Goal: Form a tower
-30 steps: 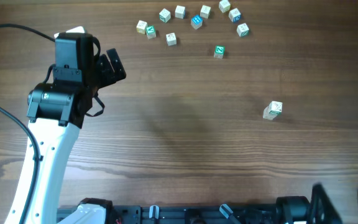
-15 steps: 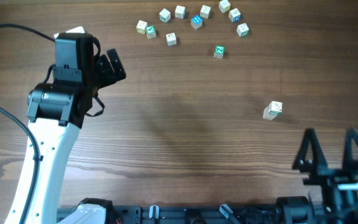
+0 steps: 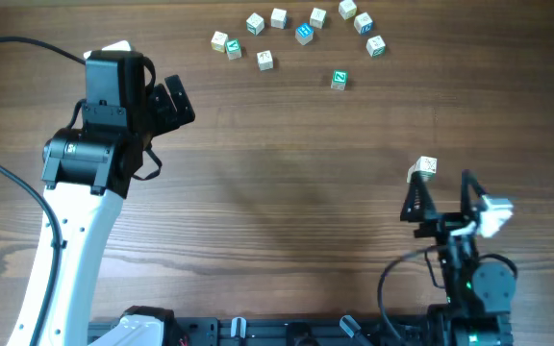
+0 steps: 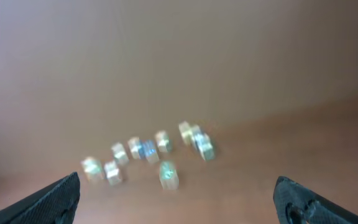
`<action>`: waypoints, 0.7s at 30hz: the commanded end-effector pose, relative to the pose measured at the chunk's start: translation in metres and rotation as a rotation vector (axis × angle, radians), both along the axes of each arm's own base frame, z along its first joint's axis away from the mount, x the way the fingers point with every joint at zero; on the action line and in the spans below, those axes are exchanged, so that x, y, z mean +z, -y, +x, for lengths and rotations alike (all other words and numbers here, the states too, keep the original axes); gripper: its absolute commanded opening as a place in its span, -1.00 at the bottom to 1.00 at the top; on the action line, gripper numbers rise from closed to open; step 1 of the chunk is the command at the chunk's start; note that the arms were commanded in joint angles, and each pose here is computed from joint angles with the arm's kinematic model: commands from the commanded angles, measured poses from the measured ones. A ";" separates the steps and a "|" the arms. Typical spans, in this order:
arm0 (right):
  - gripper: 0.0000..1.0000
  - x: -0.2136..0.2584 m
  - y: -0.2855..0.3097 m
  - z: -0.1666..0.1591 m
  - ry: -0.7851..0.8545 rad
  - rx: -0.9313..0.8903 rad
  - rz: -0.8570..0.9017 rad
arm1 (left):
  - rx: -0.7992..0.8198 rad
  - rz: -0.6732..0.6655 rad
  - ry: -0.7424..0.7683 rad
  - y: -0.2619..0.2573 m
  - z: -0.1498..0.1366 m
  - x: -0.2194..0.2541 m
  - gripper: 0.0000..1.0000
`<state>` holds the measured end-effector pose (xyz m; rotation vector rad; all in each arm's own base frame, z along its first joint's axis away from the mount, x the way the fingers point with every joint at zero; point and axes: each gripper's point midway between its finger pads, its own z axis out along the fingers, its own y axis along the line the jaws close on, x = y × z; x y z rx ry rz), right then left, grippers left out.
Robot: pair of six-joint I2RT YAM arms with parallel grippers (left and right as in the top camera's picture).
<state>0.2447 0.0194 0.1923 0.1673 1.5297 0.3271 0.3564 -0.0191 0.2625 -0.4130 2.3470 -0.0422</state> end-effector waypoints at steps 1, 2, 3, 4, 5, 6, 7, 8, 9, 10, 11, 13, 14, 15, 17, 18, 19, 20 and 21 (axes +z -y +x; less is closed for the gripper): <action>0.99 -0.017 0.002 0.001 -0.038 -0.008 0.003 | 0.016 -0.002 0.001 -0.003 0.000 -0.001 1.00; 0.99 -0.017 0.001 0.001 -0.040 -0.008 0.003 | 0.016 -0.002 0.001 -0.003 0.000 -0.001 1.00; 0.99 -0.018 0.001 0.002 -0.042 -0.008 0.003 | 0.016 -0.002 0.001 -0.003 0.000 -0.001 1.00; 0.99 -0.018 0.001 0.002 -0.042 -0.008 0.003 | 0.016 -0.002 0.001 -0.003 0.000 -0.001 1.00; 0.99 -0.018 0.001 0.002 -0.042 -0.008 0.003 | 0.016 -0.002 0.001 -0.003 0.000 -0.001 1.00; 0.99 -0.018 0.001 0.002 -0.042 -0.008 0.003 | 0.016 -0.002 0.001 -0.003 0.000 -0.001 1.00; 0.99 -0.017 0.001 0.002 -0.042 -0.008 0.003 | 0.016 -0.002 0.001 -0.003 0.000 -0.001 1.00; 0.99 -0.018 0.001 0.002 -0.042 -0.008 0.002 | 0.016 -0.002 0.001 -0.003 0.000 -0.001 1.00; 1.00 -0.018 0.001 0.002 -0.042 -0.008 0.003 | 0.016 -0.002 0.001 -0.003 0.000 -0.001 1.00; 0.99 -0.017 0.001 0.002 -0.042 -0.008 0.003 | 0.016 -0.002 0.001 -0.003 0.000 -0.001 1.00; 0.99 -0.018 0.001 0.002 -0.042 -0.008 0.003 | 0.016 -0.002 0.001 -0.003 0.000 -0.001 1.00; 1.00 -0.017 0.001 0.002 -0.042 -0.008 0.002 | 0.016 -0.002 0.001 -0.003 0.000 -0.001 1.00; 0.99 -0.018 0.001 0.002 -0.042 -0.008 0.003 | 0.013 -0.003 0.000 -0.002 0.000 -0.001 1.00; 0.99 -0.017 0.001 0.002 -0.042 -0.008 0.003 | 0.010 -0.001 -0.001 -0.001 0.000 -0.001 1.00; 0.99 -0.018 0.001 0.002 -0.042 -0.008 0.003 | 0.010 0.000 -0.012 -0.001 0.001 -0.004 1.00; 0.99 -0.017 0.001 0.002 -0.042 -0.008 0.003 | 0.009 0.000 -0.008 -0.001 -0.001 -0.003 1.00; 1.00 -0.017 0.001 0.002 -0.042 -0.008 0.003 | -0.005 -0.004 0.014 0.003 -0.006 0.004 1.00; 0.99 -0.018 0.001 0.002 -0.042 -0.008 0.003 | -0.015 -0.008 0.039 0.006 -0.014 0.010 1.00; 1.00 -0.017 0.001 0.002 -0.042 -0.008 0.003 | -0.020 -0.012 0.065 0.006 -0.023 0.017 1.00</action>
